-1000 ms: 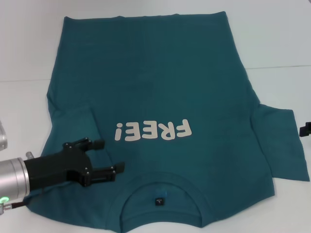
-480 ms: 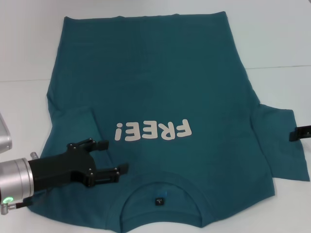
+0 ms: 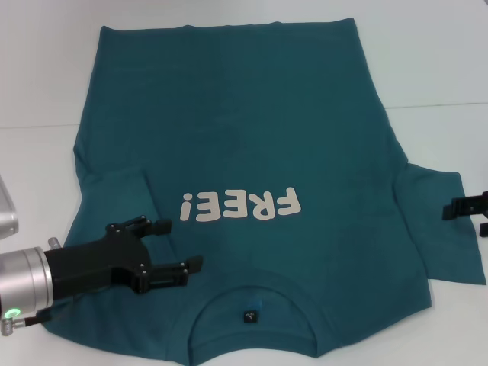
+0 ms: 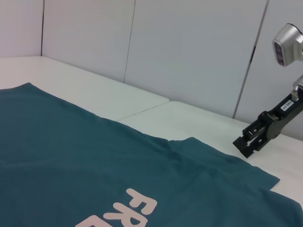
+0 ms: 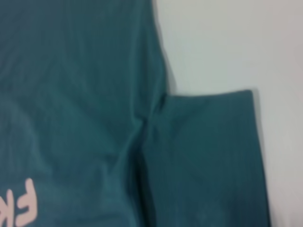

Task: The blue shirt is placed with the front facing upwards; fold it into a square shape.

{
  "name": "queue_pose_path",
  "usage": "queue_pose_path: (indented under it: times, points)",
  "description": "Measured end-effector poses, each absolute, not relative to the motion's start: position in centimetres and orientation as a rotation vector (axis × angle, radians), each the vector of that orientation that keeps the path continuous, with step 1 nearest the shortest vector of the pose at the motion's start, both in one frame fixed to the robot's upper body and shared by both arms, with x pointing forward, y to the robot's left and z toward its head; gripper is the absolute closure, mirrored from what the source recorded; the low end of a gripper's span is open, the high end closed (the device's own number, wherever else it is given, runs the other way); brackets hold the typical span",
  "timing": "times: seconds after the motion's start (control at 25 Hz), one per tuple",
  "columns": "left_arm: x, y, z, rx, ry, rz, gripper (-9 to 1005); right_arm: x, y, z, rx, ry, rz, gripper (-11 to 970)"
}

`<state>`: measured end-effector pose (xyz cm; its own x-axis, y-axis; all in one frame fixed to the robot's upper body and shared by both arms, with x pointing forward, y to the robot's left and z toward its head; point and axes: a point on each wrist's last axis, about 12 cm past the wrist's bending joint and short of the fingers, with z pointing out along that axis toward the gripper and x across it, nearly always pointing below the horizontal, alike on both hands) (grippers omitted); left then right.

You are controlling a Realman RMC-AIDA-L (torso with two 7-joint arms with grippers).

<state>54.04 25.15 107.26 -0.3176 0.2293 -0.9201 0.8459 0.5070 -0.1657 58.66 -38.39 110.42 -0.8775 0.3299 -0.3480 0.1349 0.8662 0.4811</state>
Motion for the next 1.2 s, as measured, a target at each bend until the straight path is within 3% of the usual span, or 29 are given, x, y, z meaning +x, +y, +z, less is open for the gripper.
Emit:
queue_pose_path:
  times: [0.12, 0.36, 0.68, 1.2]
  points:
    - [54.1, 25.1, 107.3, 0.899, 1.818, -0.833, 77, 58.7, -38.5, 110.6, 0.356, 2.583, 0.660, 47]
    - [54.3, 24.9, 107.5, 0.903, 1.812, -0.837, 77, 58.6, -39.3, 110.9, 0.354, 2.565, 0.662, 178]
    - [54.3, 24.8, 107.5, 0.911, 1.811, -0.841, 77, 58.5, -40.3, 111.0, 0.350, 2.579, 0.607, 158]
    - [54.2, 24.7, 107.4, 0.915, 1.810, -0.845, 77, 58.8, -38.8, 108.9, 0.342, 2.609, 0.585, 126]
